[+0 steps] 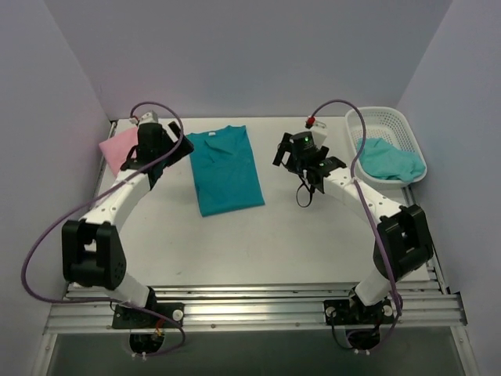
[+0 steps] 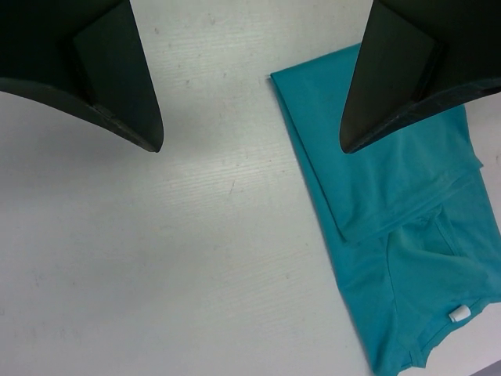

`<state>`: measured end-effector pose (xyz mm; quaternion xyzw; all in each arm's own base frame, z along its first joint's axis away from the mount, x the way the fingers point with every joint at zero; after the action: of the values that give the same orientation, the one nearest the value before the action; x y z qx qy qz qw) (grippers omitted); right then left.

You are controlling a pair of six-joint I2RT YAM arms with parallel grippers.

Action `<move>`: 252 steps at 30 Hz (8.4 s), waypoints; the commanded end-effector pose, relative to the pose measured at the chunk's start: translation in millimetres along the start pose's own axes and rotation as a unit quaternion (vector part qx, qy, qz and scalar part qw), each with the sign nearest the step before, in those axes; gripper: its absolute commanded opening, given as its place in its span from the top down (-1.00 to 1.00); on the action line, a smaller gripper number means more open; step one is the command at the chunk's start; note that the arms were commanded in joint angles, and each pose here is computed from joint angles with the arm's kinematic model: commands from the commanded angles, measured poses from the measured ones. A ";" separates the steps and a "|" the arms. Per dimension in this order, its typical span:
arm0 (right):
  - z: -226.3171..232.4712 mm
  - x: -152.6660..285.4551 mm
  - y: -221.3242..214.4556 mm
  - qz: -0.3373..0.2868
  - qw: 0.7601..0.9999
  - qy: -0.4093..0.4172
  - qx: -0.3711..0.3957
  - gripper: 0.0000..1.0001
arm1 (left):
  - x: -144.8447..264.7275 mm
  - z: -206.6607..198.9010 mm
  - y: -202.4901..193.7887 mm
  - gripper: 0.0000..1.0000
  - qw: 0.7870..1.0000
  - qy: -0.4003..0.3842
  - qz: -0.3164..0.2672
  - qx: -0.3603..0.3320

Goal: Fold and stack the t-shirts
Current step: Fold the tshirt, then neatly place the folded tshirt to the corner

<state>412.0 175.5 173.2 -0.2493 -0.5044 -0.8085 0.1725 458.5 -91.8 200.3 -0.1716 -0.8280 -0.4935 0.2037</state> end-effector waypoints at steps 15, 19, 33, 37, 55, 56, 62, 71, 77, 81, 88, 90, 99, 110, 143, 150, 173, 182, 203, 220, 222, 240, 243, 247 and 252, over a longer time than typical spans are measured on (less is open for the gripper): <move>-0.6 -5.1 -164.0 0.157 0.984 0.075 -0.024 -1.00 | 76.5 11.3 -184.5 -0.88 0.993 -0.001 0.065 0.098; 14.2 -13.5 -189.7 0.181 0.979 0.088 -0.019 -1.00 | 75.1 18.7 -194.1 -0.85 0.991 0.013 0.062 0.114; 15.7 -27.4 -207.4 0.199 0.977 0.081 -0.008 -0.93 | 48.6 27.1 -212.2 -0.70 0.989 0.041 0.063 0.128; 12.9 -27.3 -209.6 0.202 0.976 0.078 -0.005 -0.75 | 41.0 27.1 -216.2 -0.58 0.988 0.046 0.065 0.129; 4.7 -28.6 -218.1 0.212 0.974 0.074 -0.003 1.00 | 19.7 39.5 -226.1 0.95 0.988 0.087 0.062 0.112; 4.8 -27.3 -215.6 0.211 0.975 0.074 -0.003 1.00 | 20.9 39.2 -224.1 0.95 0.989 0.085 0.059 0.109; -0.3 -5.8 -207.0 0.207 0.976 0.073 -0.001 1.00 | 40.3 35.0 -215.0 0.95 0.992 0.062 0.058 0.089; -45.2 55.3 -194.9 0.171 0.985 0.033 -0.002 1.00 | 108.0 39.2 -227.1 0.95 0.994 0.039 0.076 0.071; -61.0 103.1 -187.3 0.147 0.989 0.030 -0.003 1.00 | 154.1 39.1 -219.6 0.95 0.994 0.011 0.076 0.072; -54.6 119.9 -166.2 0.120 0.992 0.047 -0.010 1.00 | 174.0 25.5 -196.0 0.95 0.996 -0.015 0.067 0.062; -17.8 117.6 -129.2 0.090 0.995 0.048 0.021 1.00 | 170.0 -24.3 -147.5 0.93 0.998 -0.039 0.041 0.013; -6.6 114.3 -119.3 0.080 0.995 0.047 0.028 1.00 | 163.3 -37.0 -136.7 0.92 0.998 -0.042 0.034 -0.006; 42.5 60.8 -68.8 0.060 0.996 0.012 0.063 1.00 | 107.0 -82.5 -102.6 0.95 0.999 -0.030 0.025 -0.027; 58.3 18.9 -46.8 0.066 0.996 0.002 0.065 1.00 | 67.5 -63.0 -71.5 0.95 1.000 -0.008 0.019 -0.008; 65.0 2.9 114.8 -0.137 0.987 0.056 -0.056 -1.00 | 73.6 -47.6 10.0 -0.88 0.993 0.010 -0.069 0.100; 20.4 50.8 89.1 -0.138 0.986 0.040 -0.085 -1.00 | 107.2 -64.4 -129.2 -0.88 0.965 0.004 -0.077 0.250; -63.7 146.2 78.2 -0.180 0.981 0.004 -0.073 -1.00 | -1.9 -67.9 -263.3 -0.88 0.930 0.153 -0.076 0.324; -69.6 157.4 81.5 -0.189 0.979 0.003 -0.077 -1.00 | -44.7 -45.6 -246.6 -0.88 0.908 0.171 -0.074 0.375; -79.4 195.8 89.9 -0.217 0.970 0.029 -0.105 -1.00 | -146.9 -3.5 -86.4 0.95 0.987 0.024 0.081 0.135; -81.6 216.4 85.5 -0.218 0.968 0.065 -0.107 -1.00 | -126.8 38.7 61.5 0.95 0.986 0.100 0.097 -0.095; -79.1 217.1 83.6 -0.215 0.968 0.076 -0.107 -1.00 | -121.9 56.6 73.8 0.95 0.985 0.111 0.092 -0.097; -74.6 195.3 57.6 -0.165 0.980 0.085 -0.075 -1.00 | -41.1 177.1 146.1 -0.85 0.942 0.322 0.046 -0.078; -76.8 191.3 52.5 -0.159 0.981 0.081 -0.073 -1.00 | -30.3 188.2 150.7 -0.88 0.937 0.344 0.035 -0.044; -81.6 190.5 47.8 -0.158 0.981 0.077 -0.077 -1.00 | -11.5 180.7 159.4 -0.88 0.940 0.340 0.021 -0.007; -86.5 191.3 44.8 -0.160 0.981 0.072 -0.080 -1.00 | 24.6 151.9 180.2 -0.88 0.949 0.315 -0.013 -0.008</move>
<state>261.0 78.2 278.6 -0.1274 -0.4595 -0.8762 0.0708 516.9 135.9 202.2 -0.0529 -0.6884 -0.5246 0.4981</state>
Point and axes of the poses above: each gripper's point midway between its finger pads, its own x axis back along the fingers, its own z axis along the line the jaws close on, y = z × x, the point moved 2 cm from there along x, back along the fingers, and after that the axes turned 5 degrees about -x, right-handed, at the moved point
